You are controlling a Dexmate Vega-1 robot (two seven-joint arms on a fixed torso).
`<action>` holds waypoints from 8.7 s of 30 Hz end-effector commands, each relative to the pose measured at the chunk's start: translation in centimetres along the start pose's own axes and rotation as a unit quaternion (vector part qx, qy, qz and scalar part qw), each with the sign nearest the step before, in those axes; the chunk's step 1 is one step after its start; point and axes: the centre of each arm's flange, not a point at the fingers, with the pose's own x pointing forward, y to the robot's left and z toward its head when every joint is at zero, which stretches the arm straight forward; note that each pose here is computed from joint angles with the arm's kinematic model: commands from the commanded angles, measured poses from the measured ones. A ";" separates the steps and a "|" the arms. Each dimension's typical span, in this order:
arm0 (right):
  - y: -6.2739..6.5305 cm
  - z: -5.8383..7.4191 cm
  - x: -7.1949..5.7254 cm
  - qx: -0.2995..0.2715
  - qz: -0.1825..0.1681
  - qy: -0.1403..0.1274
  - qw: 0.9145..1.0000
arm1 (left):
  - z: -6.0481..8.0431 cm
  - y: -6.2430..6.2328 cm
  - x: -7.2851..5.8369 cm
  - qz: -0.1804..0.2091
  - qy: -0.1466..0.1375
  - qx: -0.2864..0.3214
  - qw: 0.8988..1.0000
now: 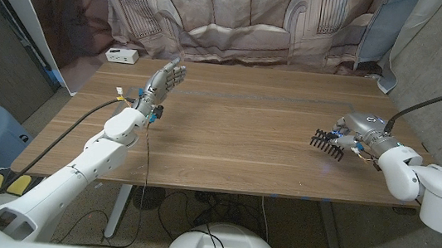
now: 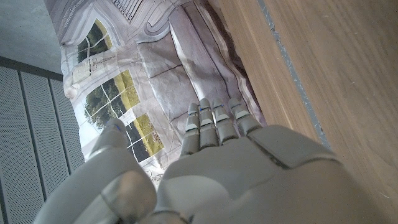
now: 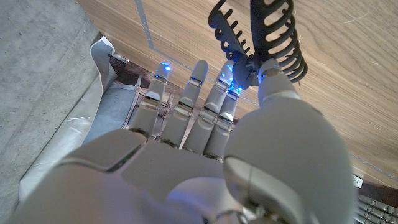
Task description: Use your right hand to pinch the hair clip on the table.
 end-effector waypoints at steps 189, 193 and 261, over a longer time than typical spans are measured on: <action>3.4 -1.7 -1.2 -0.009 0.059 0.017 0.998 | 1.6 -0.8 0.2 0.009 -0.015 0.001 1.000; 3.2 -1.8 -1.2 -0.015 0.058 0.018 0.998 | 1.7 -0.9 0.3 0.008 -0.016 0.001 1.000; 4.8 -0.4 -0.2 -0.067 0.073 0.018 0.995 | 0.6 -0.7 -0.4 0.016 -0.006 -0.007 1.000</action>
